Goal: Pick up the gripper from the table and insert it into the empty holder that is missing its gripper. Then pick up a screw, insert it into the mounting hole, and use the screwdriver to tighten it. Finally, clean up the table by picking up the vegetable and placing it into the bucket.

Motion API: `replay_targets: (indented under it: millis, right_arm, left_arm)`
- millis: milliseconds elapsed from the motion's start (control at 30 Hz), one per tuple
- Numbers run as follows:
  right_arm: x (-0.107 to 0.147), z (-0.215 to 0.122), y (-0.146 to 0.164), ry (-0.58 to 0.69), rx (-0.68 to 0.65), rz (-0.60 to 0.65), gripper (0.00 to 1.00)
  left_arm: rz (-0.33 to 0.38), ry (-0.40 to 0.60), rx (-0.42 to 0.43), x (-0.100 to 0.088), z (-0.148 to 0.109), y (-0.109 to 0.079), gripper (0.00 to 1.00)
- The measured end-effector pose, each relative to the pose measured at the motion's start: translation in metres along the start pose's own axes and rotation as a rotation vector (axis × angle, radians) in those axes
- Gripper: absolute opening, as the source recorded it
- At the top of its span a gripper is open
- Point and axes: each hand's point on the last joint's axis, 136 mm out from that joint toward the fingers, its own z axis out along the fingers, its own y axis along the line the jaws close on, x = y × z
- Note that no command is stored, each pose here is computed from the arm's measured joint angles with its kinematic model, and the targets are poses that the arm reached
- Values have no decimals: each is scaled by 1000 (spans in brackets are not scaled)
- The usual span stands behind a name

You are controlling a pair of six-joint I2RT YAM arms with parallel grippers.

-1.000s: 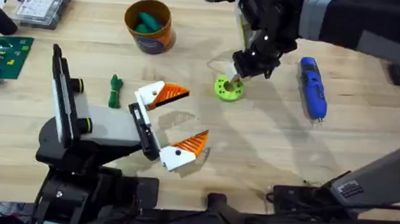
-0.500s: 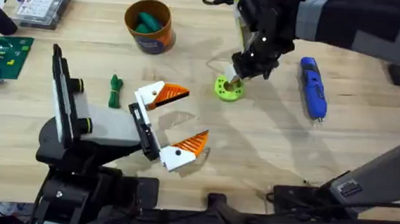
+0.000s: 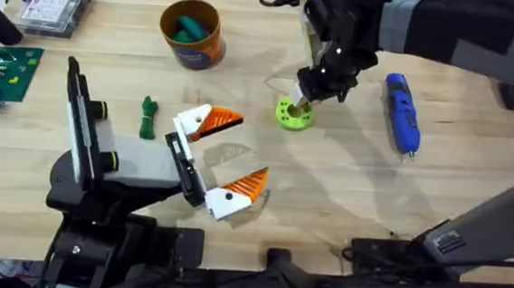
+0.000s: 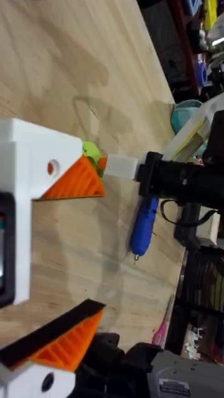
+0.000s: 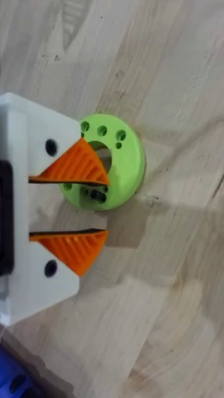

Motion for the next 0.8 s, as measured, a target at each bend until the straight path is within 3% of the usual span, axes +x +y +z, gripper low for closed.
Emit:
replay_targets:
  millis: [467,633,800]
  right_arm:
    - [0,0,0,0,0,0,240]
    - [0,0,1,0,-3,3,107]
    - [0,0,1,0,-4,2,90]
  left_arm:
    - [0,0,0,0,0,0,986]
    - [0,0,0,0,0,0,986]
    - [0,0,0,0,0,0,986]
